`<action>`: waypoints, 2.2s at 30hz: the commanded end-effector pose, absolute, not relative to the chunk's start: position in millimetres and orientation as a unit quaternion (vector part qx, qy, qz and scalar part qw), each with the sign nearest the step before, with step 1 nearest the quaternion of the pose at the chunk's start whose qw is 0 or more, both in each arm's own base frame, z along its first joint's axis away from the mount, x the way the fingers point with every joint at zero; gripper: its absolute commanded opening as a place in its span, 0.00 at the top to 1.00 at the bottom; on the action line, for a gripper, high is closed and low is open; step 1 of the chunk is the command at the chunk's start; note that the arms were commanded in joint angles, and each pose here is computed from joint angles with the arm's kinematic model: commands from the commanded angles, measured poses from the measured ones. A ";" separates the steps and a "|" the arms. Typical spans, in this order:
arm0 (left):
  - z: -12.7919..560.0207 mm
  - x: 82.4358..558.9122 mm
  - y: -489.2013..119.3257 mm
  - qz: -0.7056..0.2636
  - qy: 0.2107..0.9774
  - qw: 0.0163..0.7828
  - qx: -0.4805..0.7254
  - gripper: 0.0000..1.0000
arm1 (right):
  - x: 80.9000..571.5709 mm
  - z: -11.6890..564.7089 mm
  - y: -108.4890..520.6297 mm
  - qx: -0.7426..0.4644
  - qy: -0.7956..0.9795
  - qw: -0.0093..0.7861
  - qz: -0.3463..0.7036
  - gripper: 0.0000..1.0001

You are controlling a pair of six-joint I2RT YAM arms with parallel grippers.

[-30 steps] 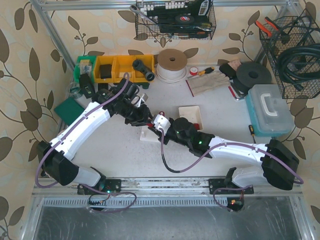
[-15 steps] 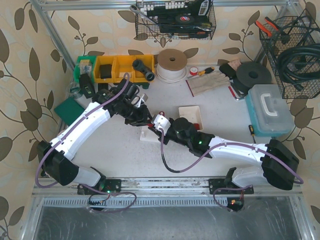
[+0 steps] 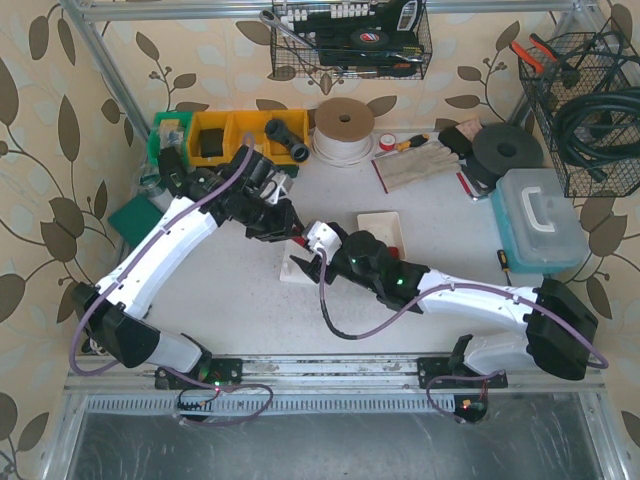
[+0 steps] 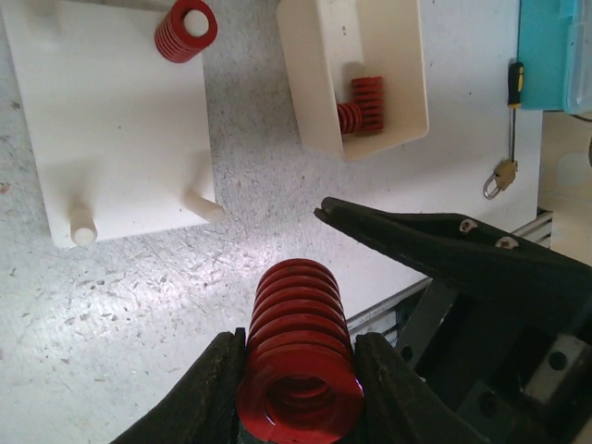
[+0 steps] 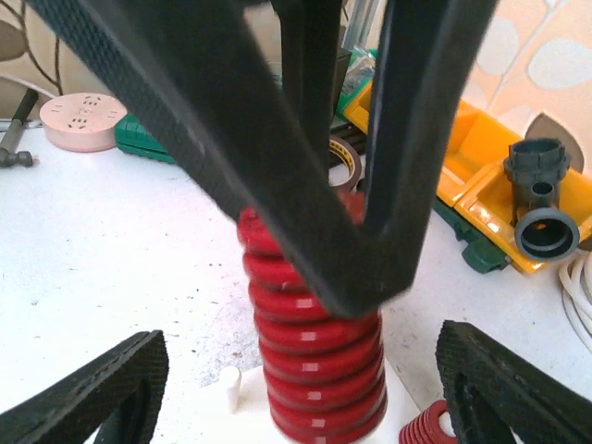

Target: Install the large spring

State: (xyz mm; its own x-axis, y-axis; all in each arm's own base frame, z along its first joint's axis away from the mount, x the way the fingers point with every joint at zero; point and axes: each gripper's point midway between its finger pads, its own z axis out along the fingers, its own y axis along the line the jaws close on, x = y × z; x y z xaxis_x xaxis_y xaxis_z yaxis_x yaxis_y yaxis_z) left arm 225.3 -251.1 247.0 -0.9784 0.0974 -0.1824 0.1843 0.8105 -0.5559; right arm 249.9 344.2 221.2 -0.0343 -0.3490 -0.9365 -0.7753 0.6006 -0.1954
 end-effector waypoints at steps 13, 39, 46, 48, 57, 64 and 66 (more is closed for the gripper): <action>236.9 271.7 -186.4 -0.089 0.984 0.120 0.099 1.00 | 322.7 203.1 244.9 -0.065 0.893 0.397 0.202 0.10; 143.0 370.3 -239.4 -0.066 0.984 0.128 0.105 1.00 | 343.2 169.6 194.0 0.064 0.888 0.369 0.267 0.03; 135.2 368.2 -233.6 -0.052 0.986 0.120 0.103 1.00 | 344.2 168.4 194.8 0.063 0.888 0.369 0.268 0.03; 137.5 366.5 -233.8 -0.055 0.986 0.120 0.101 1.00 | 344.6 167.9 195.1 0.062 0.888 0.368 0.269 0.04; 144.7 362.4 -227.9 -0.046 0.988 0.116 0.091 1.00 | 345.2 167.9 196.6 0.060 0.887 0.369 0.270 0.04; 143.8 360.1 -226.3 -0.042 0.989 0.110 0.089 1.00 | 345.7 169.2 197.3 0.057 0.886 0.371 0.273 0.05; 141.4 361.2 -229.1 -0.047 0.989 0.108 0.091 1.00 | 346.0 169.4 197.3 0.057 0.886 0.371 0.273 0.05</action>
State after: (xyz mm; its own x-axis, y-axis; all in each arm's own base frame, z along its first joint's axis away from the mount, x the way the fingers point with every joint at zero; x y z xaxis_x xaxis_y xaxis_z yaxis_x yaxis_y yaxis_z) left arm 357.8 -229.7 128.0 -0.9620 0.1856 -0.2000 0.2025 0.9769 -0.0676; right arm 347.0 197.1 170.3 -0.7183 0.3004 -0.6276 -0.0936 0.8520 0.5150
